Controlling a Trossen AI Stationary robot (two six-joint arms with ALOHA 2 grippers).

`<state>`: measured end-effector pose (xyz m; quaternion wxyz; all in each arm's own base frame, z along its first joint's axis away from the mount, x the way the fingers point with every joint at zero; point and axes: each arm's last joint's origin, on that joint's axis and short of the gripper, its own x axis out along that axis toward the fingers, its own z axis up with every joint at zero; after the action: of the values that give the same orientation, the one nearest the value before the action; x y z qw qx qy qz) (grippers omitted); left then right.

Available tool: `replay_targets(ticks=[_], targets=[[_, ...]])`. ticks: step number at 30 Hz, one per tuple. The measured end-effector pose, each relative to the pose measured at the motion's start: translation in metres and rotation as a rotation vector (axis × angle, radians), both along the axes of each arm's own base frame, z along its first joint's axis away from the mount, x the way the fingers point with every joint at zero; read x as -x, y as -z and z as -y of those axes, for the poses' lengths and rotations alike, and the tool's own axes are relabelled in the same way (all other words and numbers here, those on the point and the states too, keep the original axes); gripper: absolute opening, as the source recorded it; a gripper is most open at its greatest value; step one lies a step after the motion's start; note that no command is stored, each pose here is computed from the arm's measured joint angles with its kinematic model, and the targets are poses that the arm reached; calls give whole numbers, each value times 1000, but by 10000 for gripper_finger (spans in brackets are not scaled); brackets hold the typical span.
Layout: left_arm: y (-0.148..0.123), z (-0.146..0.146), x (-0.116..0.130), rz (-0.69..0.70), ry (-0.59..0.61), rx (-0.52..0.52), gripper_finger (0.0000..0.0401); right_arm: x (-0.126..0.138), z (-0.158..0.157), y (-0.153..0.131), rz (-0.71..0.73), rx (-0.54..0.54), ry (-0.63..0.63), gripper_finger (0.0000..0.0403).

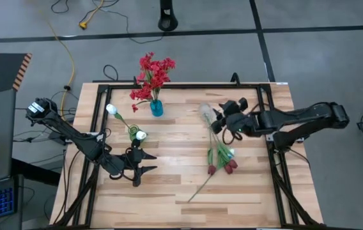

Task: Sort flowers into vase by color
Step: Adjust the transparent vase by standing it upright on the table

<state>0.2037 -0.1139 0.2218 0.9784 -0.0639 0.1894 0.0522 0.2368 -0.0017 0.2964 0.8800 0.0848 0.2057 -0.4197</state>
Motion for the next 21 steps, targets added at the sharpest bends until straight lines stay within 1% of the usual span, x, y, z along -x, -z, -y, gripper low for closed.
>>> replay_targets(ticks=[1,3,5,8,12,14,18,21], targets=[[0,0,0,0,1,-2,160,2,2,3,-2,-34,30,180],[0,0,0,0,1,-2,160,2,6,9,-11,-64,73,181],[0,0,0,0,0,0,160,-1,8,13,-37,-63,82,182],[0,0,0,1,-1,2,160,-7,11,20,-101,-30,68,182],[0,0,0,1,-1,2,160,-14,15,26,-124,-32,76,181],[0,0,0,0,-1,2,160,-16,18,29,-131,-72,53,181],[0,0,0,1,-1,2,160,-20,26,32,-96,-216,5,181],[0,0,0,0,-1,2,160,-21,34,36,-96,-262,11,181]])
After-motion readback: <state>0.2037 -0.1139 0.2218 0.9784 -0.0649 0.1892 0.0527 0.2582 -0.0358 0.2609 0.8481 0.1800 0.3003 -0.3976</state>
